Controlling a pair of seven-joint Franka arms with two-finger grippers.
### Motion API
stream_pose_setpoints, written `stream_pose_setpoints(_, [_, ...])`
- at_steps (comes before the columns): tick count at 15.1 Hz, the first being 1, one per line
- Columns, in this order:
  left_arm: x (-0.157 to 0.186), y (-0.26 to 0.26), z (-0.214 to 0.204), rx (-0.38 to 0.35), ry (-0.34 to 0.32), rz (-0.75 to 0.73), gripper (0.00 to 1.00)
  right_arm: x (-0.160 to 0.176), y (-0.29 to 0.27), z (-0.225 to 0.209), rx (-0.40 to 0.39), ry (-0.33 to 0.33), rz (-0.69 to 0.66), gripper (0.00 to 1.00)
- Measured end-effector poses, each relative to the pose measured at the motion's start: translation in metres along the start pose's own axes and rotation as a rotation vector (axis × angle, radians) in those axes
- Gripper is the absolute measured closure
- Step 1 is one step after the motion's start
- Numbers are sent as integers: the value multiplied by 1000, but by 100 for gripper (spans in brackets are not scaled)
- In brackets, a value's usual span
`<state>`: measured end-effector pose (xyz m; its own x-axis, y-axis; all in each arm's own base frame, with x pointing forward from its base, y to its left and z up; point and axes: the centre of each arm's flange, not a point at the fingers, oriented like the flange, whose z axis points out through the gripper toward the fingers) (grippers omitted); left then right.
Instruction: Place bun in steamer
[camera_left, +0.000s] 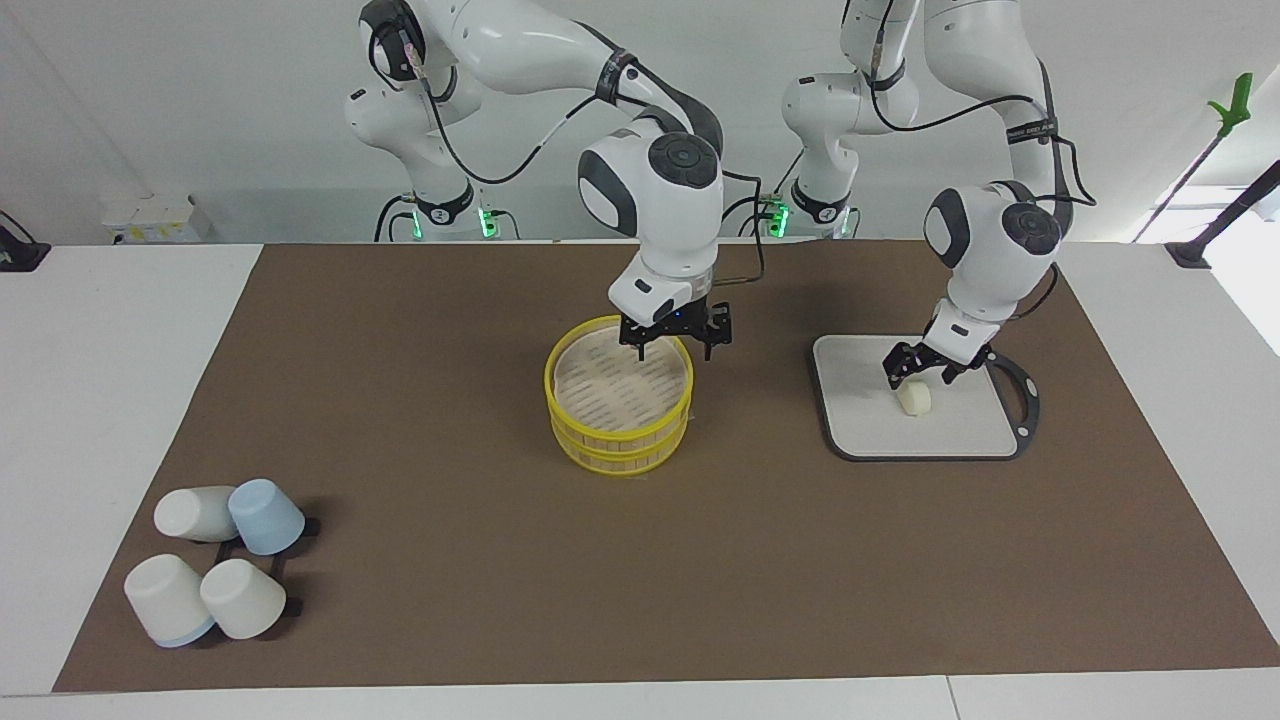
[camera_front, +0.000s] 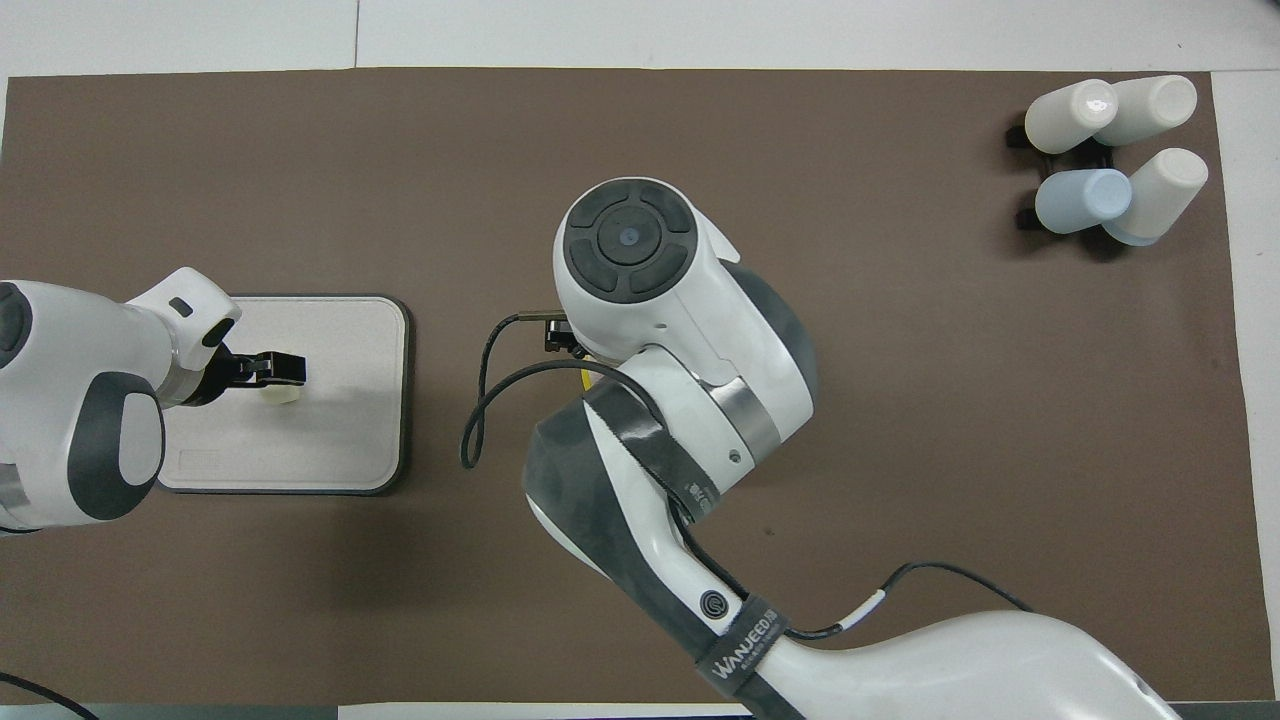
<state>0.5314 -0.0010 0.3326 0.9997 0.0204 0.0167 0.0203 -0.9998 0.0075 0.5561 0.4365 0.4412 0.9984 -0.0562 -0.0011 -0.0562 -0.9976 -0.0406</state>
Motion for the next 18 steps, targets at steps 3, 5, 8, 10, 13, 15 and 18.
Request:
stream_pose_setpoints(3, [2, 0, 13, 2, 6, 0, 1, 1, -3, 1, 3, 13, -2, 0])
stream_pose_setpoints(5, [3, 1, 20, 3, 7, 2, 4, 1, -5, 5, 2, 14, -2, 0])
stream_pose_setpoints(8, [3, 1, 22, 3, 5, 2, 20, -3, -11, 17, -19, 10, 10, 1])
stream_pose_setpoints(10, [3, 1, 22, 3, 5, 2, 23, -7, -17, 27, -34, 8, 15, 3])
stream_pose_setpoints(13, [3, 1, 22, 3, 5, 3, 58, -9, -18, 36, -47, -1, 17, 5])
stream_pose_setpoints(15, [3, 1, 22, 3, 5, 2, 63, -9, -17, 40, -52, -6, 18, 10])
stream_pose_setpoints(18, [3, 1, 22, 3, 5, 2, 67, -9, -16, 44, -56, -8, 21, 26])
